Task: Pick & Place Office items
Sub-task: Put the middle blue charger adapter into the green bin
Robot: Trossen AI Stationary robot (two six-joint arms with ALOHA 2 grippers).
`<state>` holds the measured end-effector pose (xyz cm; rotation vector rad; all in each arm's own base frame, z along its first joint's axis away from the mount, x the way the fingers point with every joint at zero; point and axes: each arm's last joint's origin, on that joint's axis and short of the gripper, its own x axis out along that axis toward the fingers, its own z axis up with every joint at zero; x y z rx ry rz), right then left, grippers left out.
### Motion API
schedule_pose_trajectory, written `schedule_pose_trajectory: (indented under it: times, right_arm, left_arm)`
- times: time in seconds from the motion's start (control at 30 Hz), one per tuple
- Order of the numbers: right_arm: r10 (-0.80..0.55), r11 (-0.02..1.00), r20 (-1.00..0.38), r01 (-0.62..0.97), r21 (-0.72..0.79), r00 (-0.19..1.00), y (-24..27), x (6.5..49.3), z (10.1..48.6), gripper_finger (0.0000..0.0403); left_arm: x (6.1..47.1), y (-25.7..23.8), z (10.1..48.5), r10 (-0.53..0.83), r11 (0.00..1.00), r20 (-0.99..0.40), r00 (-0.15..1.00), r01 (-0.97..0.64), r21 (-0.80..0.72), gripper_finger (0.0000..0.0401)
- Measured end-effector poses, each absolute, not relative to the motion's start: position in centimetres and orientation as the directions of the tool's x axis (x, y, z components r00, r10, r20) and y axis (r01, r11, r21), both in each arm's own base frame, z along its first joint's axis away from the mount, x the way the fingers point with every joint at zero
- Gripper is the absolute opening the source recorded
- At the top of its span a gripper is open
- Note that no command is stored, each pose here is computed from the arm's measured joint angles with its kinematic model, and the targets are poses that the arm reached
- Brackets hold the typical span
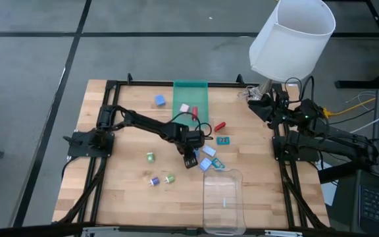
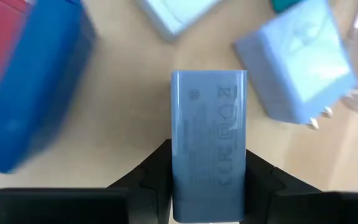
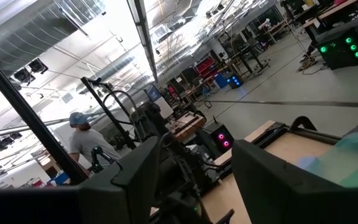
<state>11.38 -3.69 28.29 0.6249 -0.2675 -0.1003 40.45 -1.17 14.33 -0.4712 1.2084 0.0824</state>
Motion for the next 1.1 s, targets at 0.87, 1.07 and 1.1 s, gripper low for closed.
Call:
schedule_pose_trajectory:
  times: [0.87,1.07,1.1]
  right_arm:
    - [-0.227,0.804,0.208,0.063,0.591,0.952,-3.9,11.4,28.2,0.0201]
    - [-0.226,0.795,0.207,0.057,0.604,0.952,-3.9,11.4,28.2,0.0200]
    - [-0.226,0.795,0.207,0.057,0.604,0.952,-3.9,11.4,28.2,0.0200]
  left_arm:
    - [34.6,17.2,24.8,0.270,0.825,-0.833,0.482,-0.562,-0.058,0.0114]
    - [32.7,21.9,23.7,0.182,0.815,-0.828,0.530,-0.552,-0.174,0.0148]
    - [32.7,21.9,23.6,0.178,0.824,-0.833,0.524,-0.541,-0.165,0.0172]
